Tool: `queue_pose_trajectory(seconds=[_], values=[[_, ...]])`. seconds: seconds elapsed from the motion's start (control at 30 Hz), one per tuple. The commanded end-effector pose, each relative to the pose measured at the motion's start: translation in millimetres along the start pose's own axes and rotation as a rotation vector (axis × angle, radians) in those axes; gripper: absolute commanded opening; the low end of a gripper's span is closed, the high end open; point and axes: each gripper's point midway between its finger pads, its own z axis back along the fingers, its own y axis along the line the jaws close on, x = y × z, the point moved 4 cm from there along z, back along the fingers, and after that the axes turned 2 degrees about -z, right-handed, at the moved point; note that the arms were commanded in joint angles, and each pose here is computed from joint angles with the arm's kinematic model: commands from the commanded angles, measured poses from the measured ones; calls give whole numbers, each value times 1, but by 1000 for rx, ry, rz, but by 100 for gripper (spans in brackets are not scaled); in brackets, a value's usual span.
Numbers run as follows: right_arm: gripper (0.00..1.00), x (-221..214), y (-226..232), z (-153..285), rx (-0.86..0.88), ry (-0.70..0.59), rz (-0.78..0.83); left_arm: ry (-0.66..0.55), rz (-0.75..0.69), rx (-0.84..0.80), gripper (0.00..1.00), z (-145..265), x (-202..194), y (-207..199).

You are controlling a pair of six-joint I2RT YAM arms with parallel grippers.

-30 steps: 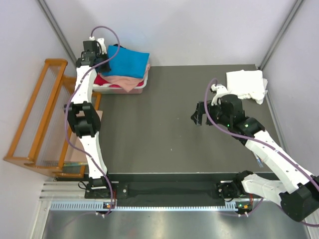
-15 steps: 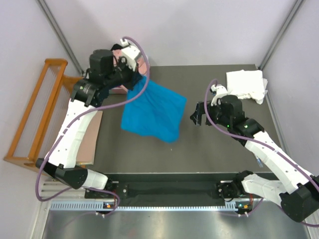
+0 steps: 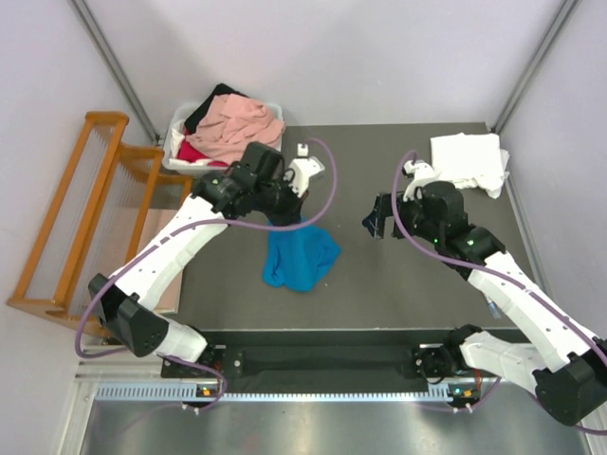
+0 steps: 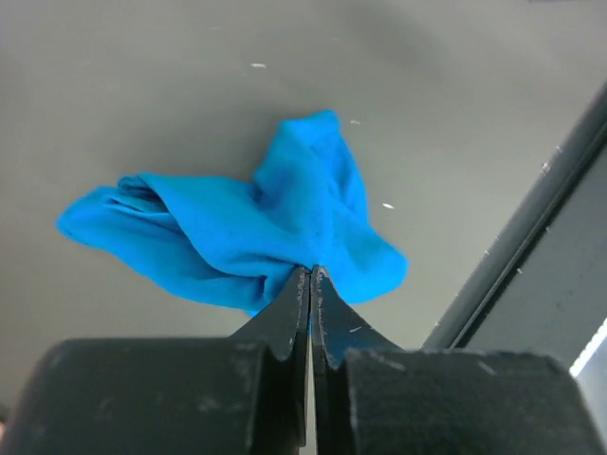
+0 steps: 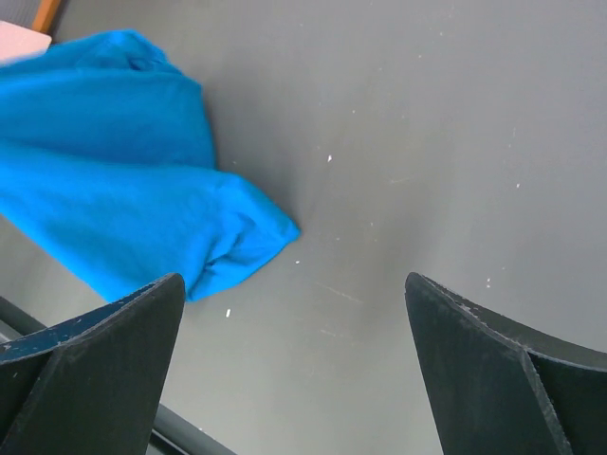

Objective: Fold and stack the t-shirts
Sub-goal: Move the tshirt to the center of the board

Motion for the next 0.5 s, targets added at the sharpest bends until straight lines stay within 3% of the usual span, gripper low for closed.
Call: queue_pose_trajectory(seconds=[0.0,0.13,0.3,0.33,0.37,0.4,0.47], values=[[100,32,18,16,51,-112,1,23,-61,-47,0,-13,-11,-21],[100,33,17,17,46,-109,5,-8,-48,-29,0,-16,-2,-18],[100,34,16,19,41,-119,8,-57,-39,-140,0,-4,30,-38],[100,34,17,19,42,-122,7,-45,-33,-156,9,-5,29,-41],[100,34,17,19,46,-121,4,-43,-31,-188,25,-7,29,-45],[100,32,17,18,46,-116,2,-34,-14,-194,49,-11,28,-46],[100,31,16,17,47,-111,0,-60,7,-126,59,-16,33,-35]])
